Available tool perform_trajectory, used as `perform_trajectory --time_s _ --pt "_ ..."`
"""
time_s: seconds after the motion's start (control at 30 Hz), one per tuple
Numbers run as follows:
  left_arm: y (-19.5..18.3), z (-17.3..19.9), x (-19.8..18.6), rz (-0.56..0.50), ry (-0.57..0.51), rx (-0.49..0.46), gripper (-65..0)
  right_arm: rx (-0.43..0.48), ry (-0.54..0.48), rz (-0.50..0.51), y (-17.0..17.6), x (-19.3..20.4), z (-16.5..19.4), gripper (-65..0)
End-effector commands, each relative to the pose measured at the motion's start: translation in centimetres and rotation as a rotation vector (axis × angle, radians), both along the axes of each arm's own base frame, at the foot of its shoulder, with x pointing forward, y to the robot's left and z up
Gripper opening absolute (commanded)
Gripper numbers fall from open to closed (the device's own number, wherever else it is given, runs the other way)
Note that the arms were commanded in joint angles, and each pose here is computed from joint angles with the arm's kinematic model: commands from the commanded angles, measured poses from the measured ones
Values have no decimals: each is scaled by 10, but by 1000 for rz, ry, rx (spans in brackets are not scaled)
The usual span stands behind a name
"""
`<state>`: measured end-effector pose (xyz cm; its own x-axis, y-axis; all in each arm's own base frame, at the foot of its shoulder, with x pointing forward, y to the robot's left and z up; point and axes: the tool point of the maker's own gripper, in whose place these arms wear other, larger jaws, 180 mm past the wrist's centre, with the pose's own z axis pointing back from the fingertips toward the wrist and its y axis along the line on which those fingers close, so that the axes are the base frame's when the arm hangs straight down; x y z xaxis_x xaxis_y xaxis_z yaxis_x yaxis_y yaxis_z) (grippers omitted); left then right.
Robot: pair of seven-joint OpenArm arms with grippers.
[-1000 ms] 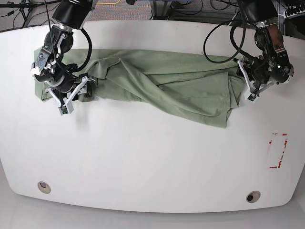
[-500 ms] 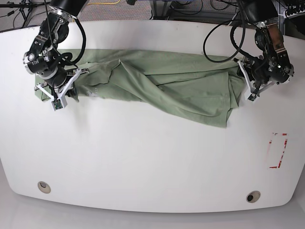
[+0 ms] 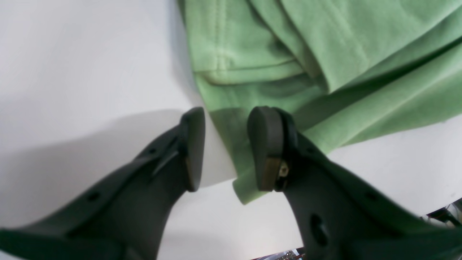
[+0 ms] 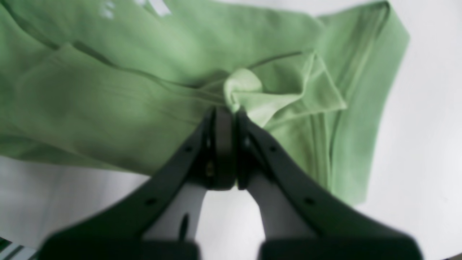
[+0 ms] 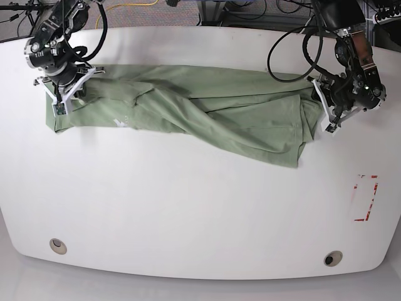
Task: Fold the T-shirt properly
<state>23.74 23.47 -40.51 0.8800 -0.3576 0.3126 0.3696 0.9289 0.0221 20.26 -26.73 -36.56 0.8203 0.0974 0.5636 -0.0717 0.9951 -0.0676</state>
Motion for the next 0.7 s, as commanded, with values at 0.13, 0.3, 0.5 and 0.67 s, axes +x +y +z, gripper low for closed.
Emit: perform_trajectory --time_s 0.13,0.3,0.5,0.67 --pt "3 8 8 -4 -32 8 -435 -19 -9 -2 -6 -3 4 -598" --pt "3 9 8 -4 -32 10 -435 -11 16 -1 -4 -13 -2 -415" --pt "3 9 8 -4 -32 10 -435 -4 24 -37 -5 -25 -3 -262" --pt "2 10 9 -6 -39 8 -435 -16 7 -62 -8 -27 4 -273"
